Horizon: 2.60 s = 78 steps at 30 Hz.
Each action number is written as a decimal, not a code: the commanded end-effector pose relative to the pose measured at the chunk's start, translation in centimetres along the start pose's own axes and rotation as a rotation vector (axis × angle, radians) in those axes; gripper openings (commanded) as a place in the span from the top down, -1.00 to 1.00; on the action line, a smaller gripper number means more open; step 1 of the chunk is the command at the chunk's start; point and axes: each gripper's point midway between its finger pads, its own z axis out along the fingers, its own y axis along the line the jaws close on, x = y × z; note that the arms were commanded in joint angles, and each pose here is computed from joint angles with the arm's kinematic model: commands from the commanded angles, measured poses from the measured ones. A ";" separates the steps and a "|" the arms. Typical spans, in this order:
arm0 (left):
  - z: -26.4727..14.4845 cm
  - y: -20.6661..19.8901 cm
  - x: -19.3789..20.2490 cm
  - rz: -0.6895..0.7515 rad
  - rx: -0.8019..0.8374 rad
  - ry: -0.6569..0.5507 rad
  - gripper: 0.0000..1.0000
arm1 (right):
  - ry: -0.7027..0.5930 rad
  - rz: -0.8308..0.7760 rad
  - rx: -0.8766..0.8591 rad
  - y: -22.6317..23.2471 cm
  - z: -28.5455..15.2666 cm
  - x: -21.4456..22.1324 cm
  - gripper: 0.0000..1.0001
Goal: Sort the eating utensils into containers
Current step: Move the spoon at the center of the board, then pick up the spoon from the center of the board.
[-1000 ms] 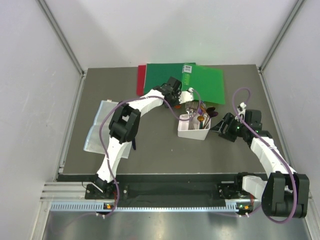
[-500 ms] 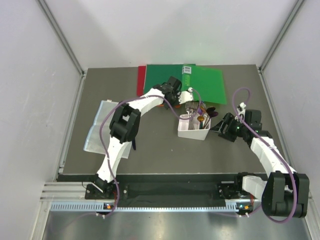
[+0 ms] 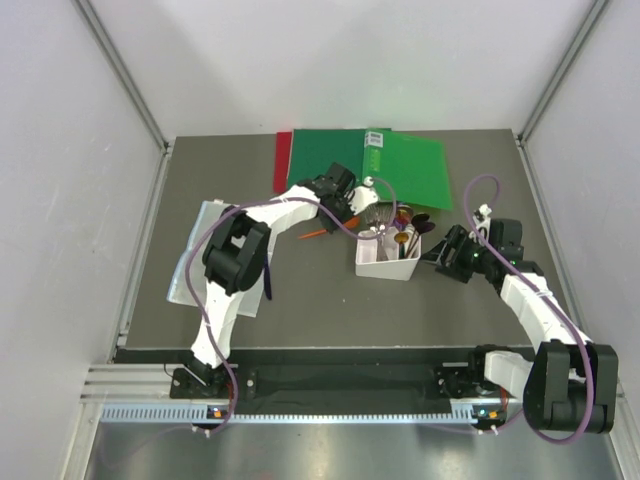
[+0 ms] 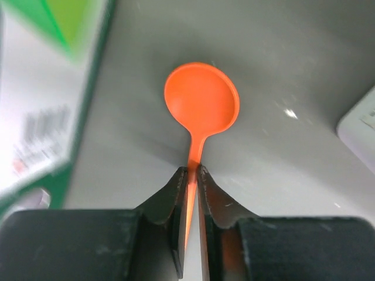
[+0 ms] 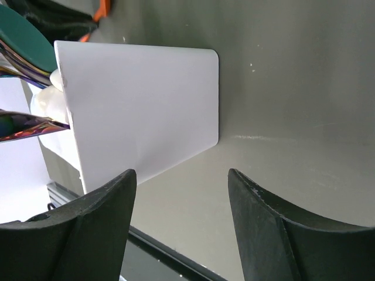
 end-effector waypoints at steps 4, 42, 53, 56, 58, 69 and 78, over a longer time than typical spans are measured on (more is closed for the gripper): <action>-0.6 -10.5 10.3 -0.060 0.236 0.323 0.49 | -0.031 -0.019 -0.039 0.7 0.1 -0.9 -0.27; -6.4 -2.3 3.6 -0.188 -0.149 0.020 1.00 | -0.046 -0.017 -0.002 0.0 0.1 -1.1 -0.28; -5.2 -1.9 1.8 -0.241 -0.144 -0.045 1.00 | -0.044 -0.017 0.006 -0.3 0.2 -0.9 -0.29; -6.1 -1.1 1.7 -0.255 -0.195 -0.063 1.00 | -0.042 -0.019 0.004 -0.3 0.2 -0.9 -0.28; -7.2 -0.5 1.3 -0.263 -0.226 -0.094 1.00 | -0.044 -0.019 0.007 -0.3 0.2 -0.9 -0.28; -15.5 2.8 -0.2 -0.372 -0.407 -0.222 1.00 | -0.046 -0.020 0.011 -0.5 0.3 -1.0 -0.29; -26.4 2.6 -5.8 -0.476 -0.386 -0.621 1.00 | -0.057 -0.016 0.026 -0.7 0.3 -1.0 -0.29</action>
